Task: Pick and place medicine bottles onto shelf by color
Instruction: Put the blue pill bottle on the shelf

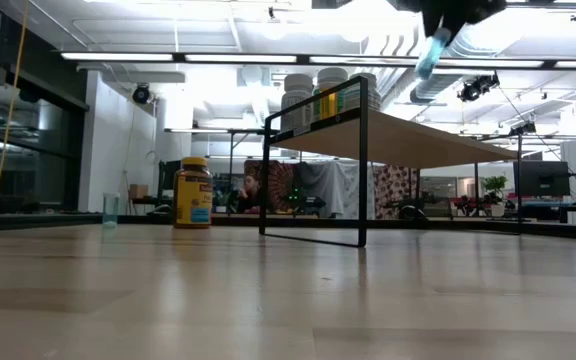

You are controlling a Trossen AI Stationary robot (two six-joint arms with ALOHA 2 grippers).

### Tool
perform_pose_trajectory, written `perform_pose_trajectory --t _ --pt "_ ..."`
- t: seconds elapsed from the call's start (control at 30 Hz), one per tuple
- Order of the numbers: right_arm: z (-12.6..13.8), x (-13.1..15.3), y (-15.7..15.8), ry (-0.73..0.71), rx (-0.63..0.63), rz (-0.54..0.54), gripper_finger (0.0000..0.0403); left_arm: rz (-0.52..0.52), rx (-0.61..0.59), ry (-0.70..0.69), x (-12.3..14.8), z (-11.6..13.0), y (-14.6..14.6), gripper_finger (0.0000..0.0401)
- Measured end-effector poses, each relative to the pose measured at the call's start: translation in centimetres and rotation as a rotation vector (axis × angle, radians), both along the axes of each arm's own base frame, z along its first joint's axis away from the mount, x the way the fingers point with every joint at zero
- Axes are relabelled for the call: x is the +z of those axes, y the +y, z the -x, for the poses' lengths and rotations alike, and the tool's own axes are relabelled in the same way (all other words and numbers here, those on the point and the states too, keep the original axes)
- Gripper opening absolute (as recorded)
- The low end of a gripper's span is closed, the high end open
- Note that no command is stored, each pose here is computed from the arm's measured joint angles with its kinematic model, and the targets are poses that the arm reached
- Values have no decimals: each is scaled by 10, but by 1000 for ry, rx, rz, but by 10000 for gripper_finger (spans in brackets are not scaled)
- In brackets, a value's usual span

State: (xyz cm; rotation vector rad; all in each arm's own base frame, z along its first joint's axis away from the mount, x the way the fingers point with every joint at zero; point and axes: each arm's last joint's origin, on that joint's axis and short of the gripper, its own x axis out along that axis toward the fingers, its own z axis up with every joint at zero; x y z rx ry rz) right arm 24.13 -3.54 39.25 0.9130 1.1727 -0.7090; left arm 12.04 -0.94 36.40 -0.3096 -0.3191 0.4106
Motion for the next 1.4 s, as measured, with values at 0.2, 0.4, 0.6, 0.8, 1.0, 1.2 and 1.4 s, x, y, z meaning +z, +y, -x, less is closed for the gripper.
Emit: perform_pose_trajectory --t 0.2,0.4,0.6,0.8,1.0,1.2,1.4 --pt "-21 -21 -18 76 33 -54 114 0 0 0 0 0 0 278" --pt "-36 -38 -31 127 59 -101 114 0 0 0 0 0 0 278" --pt "-41 -46 -40 152 51 -111 114 0 0 0 0 0 0 278" --pt "-40 -46 -42 152 35 -112 114 0 -1 0 0 0 0 278" --pt "-44 -50 -43 165 47 -112 114 0 -1 0 0 0 0 278" --pt "-51 -58 -45 193 84 -113 114 1 0 0 0 0 0 278" --pt "-51 -59 -45 191 102 -106 114 1 -1 0 0 0 0 278"
